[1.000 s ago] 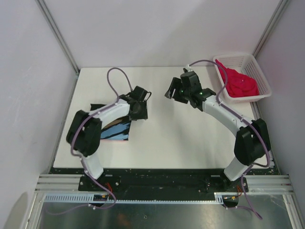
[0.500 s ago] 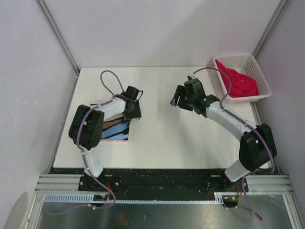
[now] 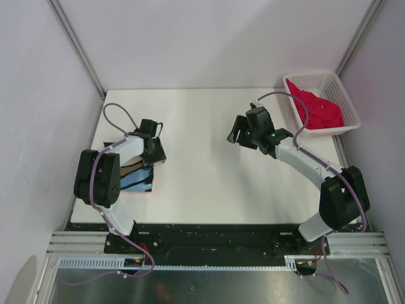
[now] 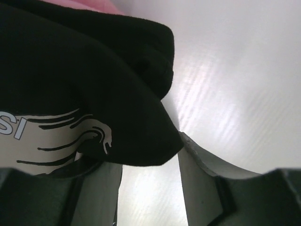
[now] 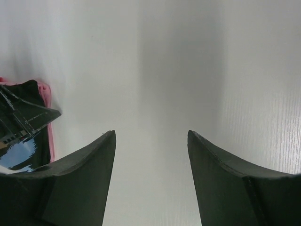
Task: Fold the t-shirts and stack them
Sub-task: Put the neatly folded tshirt into the corner of the board with both arms
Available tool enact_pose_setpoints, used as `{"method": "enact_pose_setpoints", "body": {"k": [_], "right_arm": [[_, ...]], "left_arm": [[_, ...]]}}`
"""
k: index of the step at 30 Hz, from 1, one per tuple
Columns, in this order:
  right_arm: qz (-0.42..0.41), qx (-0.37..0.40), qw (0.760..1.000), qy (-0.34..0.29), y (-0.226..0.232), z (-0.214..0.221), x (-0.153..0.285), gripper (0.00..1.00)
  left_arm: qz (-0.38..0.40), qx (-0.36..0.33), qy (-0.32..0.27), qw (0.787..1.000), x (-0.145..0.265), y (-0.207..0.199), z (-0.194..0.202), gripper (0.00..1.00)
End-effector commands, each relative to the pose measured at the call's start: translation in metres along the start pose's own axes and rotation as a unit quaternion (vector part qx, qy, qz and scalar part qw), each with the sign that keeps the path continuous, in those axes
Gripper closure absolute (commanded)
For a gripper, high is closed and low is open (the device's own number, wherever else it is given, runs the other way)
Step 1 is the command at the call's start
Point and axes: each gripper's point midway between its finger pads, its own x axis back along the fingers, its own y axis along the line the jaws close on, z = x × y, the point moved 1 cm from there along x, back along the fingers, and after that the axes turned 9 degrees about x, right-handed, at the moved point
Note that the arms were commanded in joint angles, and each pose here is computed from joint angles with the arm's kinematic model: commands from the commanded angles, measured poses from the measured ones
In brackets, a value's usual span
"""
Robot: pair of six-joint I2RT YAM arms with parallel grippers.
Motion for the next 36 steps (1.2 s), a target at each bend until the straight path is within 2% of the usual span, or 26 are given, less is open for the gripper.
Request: {"method": "enact_pose_setpoints", "body": {"k": [1, 8, 15, 20, 25, 30, 36], "right_arm": [[-0.023, -0.001, 0.999, -0.032, 0.008, -0.016, 0.009, 0.33], [-0.025, -0.002, 0.999, -0.028, 0.005, -0.012, 0.008, 0.33], [-0.020, 0.001, 0.999, -0.028, 0.000, -0.009, 0.012, 0.33], [-0.016, 0.003, 0.999, -0.034, -0.003, -0.012, 0.017, 0.33], [-0.011, 0.006, 0.999, -0.039, -0.006, -0.015, 0.027, 0.32], [-0.009, 0.007, 0.999, -0.040, -0.003, -0.014, 0.040, 0.32], [-0.011, 0.010, 0.998, -0.054, 0.005, -0.015, 0.061, 0.31]], "left_arm": [[-0.069, -0.005, 0.022, 0.997, 0.008, 0.053, 0.006, 0.46], [-0.091, 0.017, 0.018, 0.996, 0.014, 0.080, -0.007, 0.46], [-0.062, 0.017, 0.026, 0.998, 0.018, 0.069, -0.007, 0.46], [-0.007, -0.023, 0.015, 1.000, 0.035, 0.031, -0.007, 0.46], [0.061, -0.096, 0.002, 0.994, 0.062, -0.018, 0.013, 0.44], [0.148, -0.164, -0.043, 0.974, 0.108, -0.084, 0.033, 0.41], [0.253, -0.192, -0.087, 0.944, 0.155, -0.144, 0.050, 0.36]]}}
